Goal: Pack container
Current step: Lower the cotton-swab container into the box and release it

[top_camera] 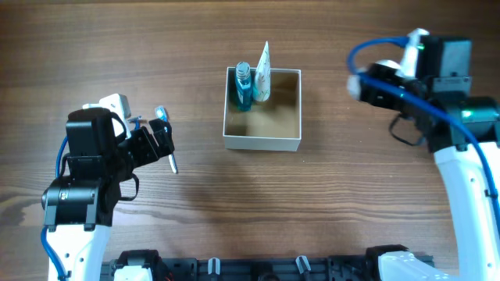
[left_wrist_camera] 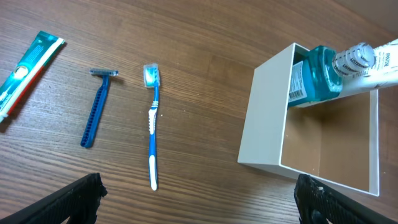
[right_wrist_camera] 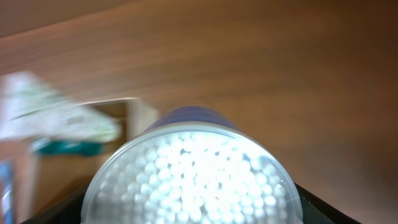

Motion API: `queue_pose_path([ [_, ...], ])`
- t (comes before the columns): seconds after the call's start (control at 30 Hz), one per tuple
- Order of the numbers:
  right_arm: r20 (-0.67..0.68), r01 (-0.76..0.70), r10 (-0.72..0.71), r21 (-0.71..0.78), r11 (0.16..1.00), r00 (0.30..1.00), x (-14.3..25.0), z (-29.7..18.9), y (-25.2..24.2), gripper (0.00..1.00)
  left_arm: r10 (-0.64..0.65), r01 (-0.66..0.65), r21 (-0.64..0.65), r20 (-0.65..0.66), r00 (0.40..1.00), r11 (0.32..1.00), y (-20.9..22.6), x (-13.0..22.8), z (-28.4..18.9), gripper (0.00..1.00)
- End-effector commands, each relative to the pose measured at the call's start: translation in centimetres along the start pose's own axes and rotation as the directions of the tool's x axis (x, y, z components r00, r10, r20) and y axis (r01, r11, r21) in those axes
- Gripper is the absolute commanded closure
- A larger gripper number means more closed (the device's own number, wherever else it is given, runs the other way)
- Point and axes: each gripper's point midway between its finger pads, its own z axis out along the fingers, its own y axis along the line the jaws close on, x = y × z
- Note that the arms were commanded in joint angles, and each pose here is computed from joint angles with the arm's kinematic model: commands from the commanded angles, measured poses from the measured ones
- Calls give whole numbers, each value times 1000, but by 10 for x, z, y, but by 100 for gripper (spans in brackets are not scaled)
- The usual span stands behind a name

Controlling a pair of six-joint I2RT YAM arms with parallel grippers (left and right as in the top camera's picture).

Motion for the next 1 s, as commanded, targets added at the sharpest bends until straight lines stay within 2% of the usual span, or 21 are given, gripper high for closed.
queue_pose_path([
  [0.0, 113, 211, -197, -134, 968, 974, -20, -15, 62, 96, 0, 0, 25, 4, 1000, 1000, -7, -4, -4, 0],
  [0.1, 132, 267, -246, -179, 947, 960, -22, 4, 93, 96, -1, 1, 23, -1, 1000, 1000, -6, -3, -4, 0],
  [0.27, 26, 312, -314, -215, 925, 949, 2, 70, 127, 96, 0, 0, 24, 0, 1000, 1000, -6, -3, -4, 0],
  [0.47, -78, 305, -327, -207, 929, 942, 25, 127, 131, 96, 0, 0, 24, 0, 1000, 1000, -6, -3, -4, 0],
  [0.67, -127, 310, -334, -179, 934, 934, 37, 154, 126, 96, 0, 0, 24, 0, 1000, 1000, -6, -3, -4, 0],
  [0.97, -107, 310, -332, -182, 933, 937, 33, 158, 129, 96, -1, 1, 22, -5, 1000, 1000, -6, -1, -4, 0],
])
